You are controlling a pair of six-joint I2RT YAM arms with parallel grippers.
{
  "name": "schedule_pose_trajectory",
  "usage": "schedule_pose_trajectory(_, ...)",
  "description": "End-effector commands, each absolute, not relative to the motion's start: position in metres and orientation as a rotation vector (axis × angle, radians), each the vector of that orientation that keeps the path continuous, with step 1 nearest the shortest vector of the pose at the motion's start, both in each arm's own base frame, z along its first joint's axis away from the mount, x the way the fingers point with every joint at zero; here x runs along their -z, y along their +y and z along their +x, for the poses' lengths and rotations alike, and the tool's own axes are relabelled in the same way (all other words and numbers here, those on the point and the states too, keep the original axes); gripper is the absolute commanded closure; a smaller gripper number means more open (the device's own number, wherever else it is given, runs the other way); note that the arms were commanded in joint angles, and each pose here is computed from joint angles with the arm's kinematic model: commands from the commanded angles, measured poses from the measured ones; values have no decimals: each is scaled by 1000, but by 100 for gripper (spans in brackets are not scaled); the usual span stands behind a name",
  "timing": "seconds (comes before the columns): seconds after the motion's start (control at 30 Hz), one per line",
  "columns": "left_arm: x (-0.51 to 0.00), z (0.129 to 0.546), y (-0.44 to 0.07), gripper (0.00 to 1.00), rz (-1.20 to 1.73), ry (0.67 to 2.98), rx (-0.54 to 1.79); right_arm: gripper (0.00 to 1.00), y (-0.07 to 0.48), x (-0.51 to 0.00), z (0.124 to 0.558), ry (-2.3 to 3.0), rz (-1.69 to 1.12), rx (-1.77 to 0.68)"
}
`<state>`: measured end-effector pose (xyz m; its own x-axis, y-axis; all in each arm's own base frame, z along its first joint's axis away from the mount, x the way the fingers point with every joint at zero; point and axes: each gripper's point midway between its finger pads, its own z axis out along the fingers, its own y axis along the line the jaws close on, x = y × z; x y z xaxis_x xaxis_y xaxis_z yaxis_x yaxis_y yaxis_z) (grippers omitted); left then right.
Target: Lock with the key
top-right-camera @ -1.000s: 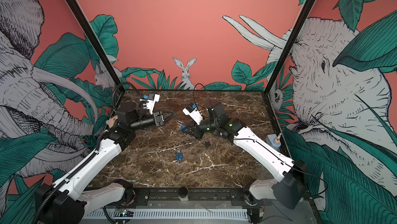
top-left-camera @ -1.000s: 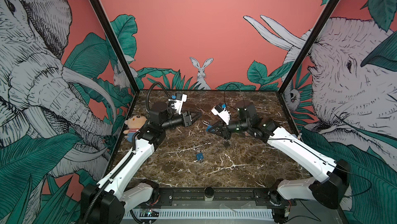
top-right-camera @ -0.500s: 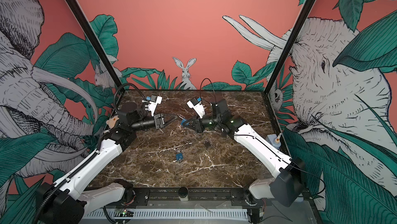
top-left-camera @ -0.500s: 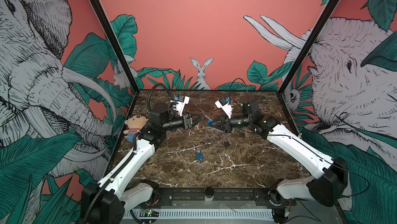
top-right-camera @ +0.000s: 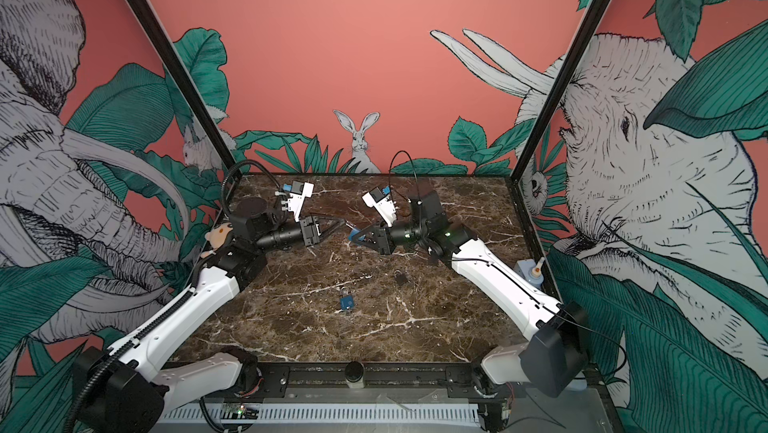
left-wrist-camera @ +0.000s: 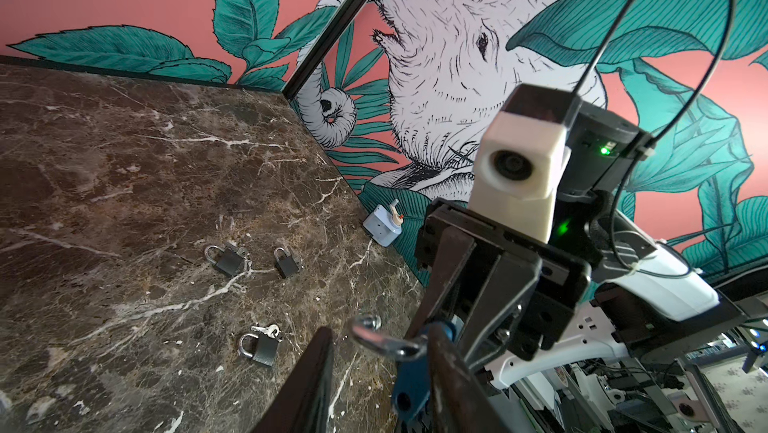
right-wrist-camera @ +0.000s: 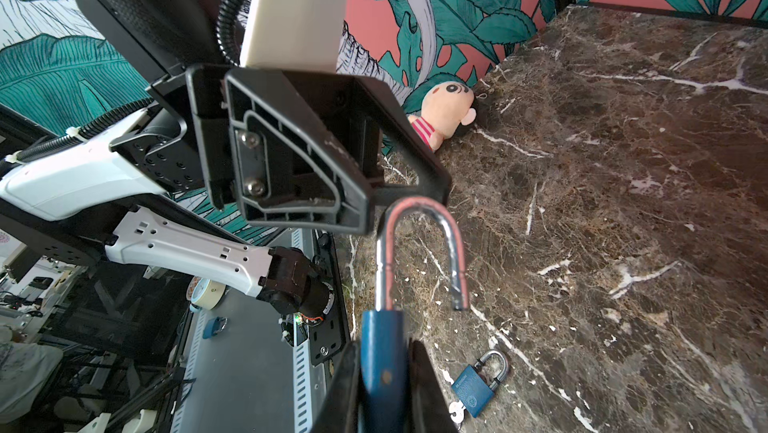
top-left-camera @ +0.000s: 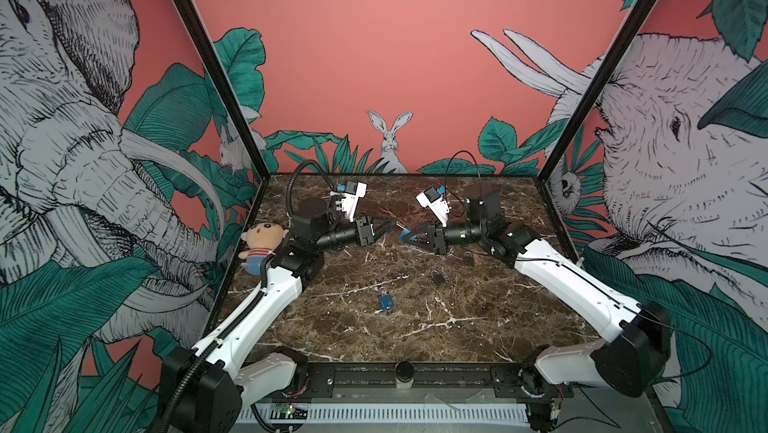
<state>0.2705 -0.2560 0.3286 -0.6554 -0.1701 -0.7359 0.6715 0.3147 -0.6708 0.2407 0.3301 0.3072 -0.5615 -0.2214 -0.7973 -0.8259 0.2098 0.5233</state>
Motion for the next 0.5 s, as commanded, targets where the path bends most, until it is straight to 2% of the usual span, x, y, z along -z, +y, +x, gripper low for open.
schedule_pose_trajectory(0.0, -351, 275, -257, 60, 449, 1758, 1424, 100, 332, -320, 240, 1845, -988, -1384)
schedule_pose_trajectory(0.47, -350, 267, -277, 57, 523, 1767, 1542, 100, 335, -320, 241, 1839, -984, -1409)
